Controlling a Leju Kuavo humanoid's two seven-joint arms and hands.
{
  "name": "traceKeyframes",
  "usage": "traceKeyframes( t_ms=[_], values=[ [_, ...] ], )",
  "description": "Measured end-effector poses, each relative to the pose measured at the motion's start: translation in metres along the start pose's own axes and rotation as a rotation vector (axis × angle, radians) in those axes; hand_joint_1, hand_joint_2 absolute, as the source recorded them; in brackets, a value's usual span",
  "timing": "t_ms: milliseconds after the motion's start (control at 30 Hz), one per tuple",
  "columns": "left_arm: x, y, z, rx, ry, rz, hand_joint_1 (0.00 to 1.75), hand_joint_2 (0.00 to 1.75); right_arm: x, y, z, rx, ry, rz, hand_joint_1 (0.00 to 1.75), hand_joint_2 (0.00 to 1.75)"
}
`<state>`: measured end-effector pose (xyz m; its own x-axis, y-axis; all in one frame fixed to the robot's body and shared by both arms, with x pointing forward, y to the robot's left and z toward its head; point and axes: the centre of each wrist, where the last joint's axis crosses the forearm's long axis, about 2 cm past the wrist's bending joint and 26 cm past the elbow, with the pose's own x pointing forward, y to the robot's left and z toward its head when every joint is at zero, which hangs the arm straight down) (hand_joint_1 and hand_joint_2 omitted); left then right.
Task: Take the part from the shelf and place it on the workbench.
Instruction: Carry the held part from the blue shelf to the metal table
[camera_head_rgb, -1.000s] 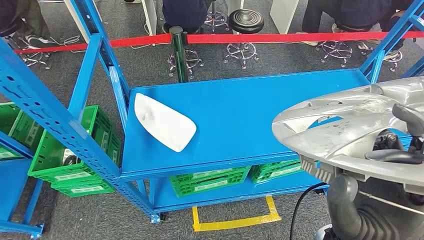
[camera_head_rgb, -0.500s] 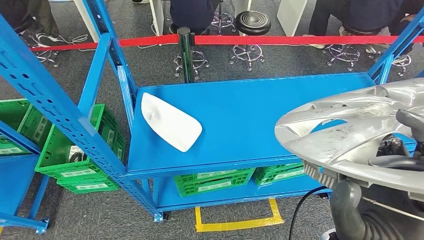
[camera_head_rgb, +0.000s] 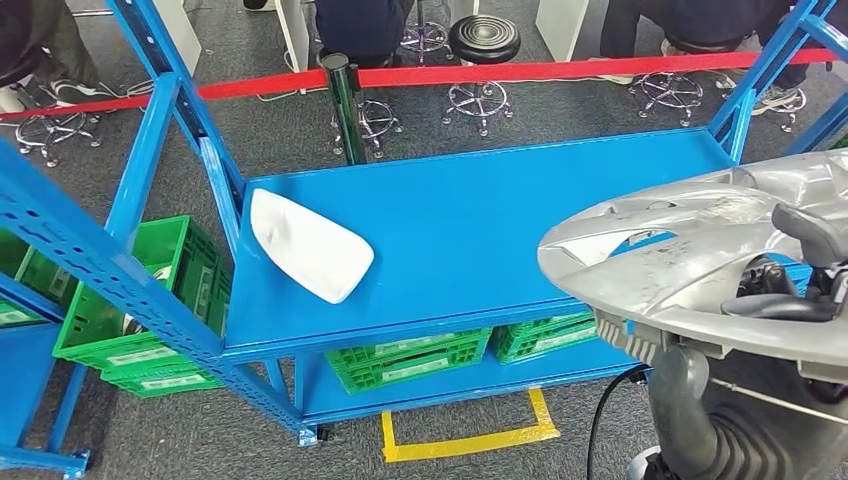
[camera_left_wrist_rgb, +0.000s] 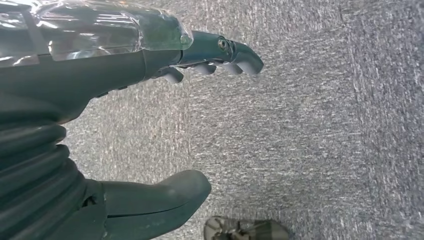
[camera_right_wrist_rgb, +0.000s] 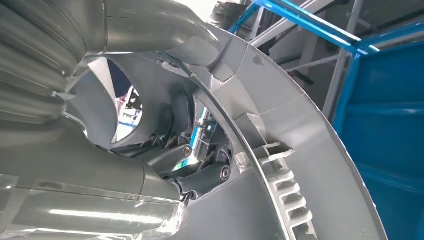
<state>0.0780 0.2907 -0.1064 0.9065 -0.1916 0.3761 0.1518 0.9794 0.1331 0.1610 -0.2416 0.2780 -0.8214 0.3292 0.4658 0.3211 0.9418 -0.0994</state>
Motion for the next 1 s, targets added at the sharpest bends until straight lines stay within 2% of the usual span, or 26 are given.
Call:
traceKeyframes(
  t_ms=[633, 1000],
  values=[
    [0.0027, -0.0016, -0.0004, -0.002, -0.003, 0.001, 0.00, 1.75, -0.0003, -0.0003, -0.0007, 0.001, -0.003, 0.000, 1.75, 1.75],
    [0.0013, 0.0055, -0.0008, 0.026, -0.021, -0.006, 0.00, 1.75, -0.0022, 0.0009, -0.0016, -0.007, 0.004, -0.041, 1.75, 1.75]
  ],
)
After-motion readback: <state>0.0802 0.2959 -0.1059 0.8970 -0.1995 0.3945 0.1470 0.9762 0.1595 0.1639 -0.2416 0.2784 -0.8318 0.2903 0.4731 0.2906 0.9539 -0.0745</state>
